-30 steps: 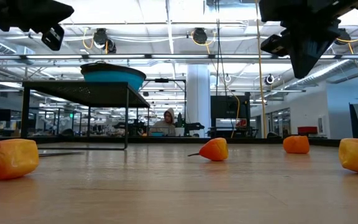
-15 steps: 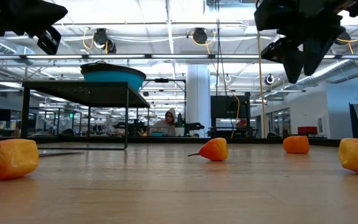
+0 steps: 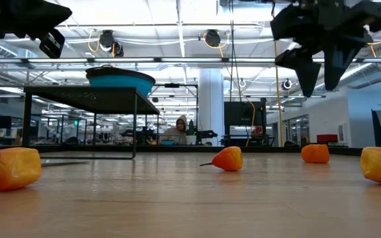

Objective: Pick & Place Fruit
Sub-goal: Put the orange into the blue strainer bowl on the shelf

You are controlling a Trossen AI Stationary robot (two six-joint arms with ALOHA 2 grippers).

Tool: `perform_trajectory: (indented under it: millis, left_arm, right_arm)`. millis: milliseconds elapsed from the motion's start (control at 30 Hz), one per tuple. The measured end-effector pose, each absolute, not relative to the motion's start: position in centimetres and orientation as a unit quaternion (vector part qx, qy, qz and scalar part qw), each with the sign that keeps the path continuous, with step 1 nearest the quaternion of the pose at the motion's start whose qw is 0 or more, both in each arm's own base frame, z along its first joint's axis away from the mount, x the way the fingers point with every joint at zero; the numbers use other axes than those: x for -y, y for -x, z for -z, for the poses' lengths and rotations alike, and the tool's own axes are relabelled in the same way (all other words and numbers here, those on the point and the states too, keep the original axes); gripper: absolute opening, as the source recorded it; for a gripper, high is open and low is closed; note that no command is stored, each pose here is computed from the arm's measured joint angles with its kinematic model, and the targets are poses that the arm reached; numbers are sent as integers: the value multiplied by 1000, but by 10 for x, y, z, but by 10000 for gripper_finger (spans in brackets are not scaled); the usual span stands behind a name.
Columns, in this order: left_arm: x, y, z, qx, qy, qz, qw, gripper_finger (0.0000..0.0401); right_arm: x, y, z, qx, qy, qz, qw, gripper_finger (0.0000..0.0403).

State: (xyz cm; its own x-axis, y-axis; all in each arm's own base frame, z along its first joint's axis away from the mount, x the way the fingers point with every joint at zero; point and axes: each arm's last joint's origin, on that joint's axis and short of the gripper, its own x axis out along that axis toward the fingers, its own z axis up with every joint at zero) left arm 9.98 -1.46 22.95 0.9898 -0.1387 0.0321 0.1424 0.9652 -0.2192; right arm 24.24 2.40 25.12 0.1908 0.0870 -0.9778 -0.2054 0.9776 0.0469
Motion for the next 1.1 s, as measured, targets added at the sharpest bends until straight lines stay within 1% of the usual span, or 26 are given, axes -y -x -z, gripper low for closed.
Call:
perform_trajectory:
  millis: [200,333,500,700,833,1000,1100]
  left_arm:
    - [15,-100,-229,8,110,71,991,15]
    - [15,-100,-229,5,108,73,991,14]
    - [15,-100,-228,0,108,74,991,2]
    - [15,-100,-227,-3,108,73,991,15]
    - [15,-100,-227,-3,108,73,991,14]
    - [15,-100,-227,-3,107,73,992,2]
    - [15,-100,-227,-3,107,73,992,6]
  right_arm:
    - [-23,-247,-227,-644,92,-119,750,206]
    - [-20,-250,-214,-651,108,-129,740,206]
    - [-13,-254,-203,-645,114,-120,746,206]
    - [-12,-251,-194,-639,149,-151,739,206]
    - [-12,-250,-187,-634,161,-160,739,208]
    - [-11,-248,-177,-626,172,-150,745,228]
    - [-10,-246,-172,-629,186,-142,741,245]
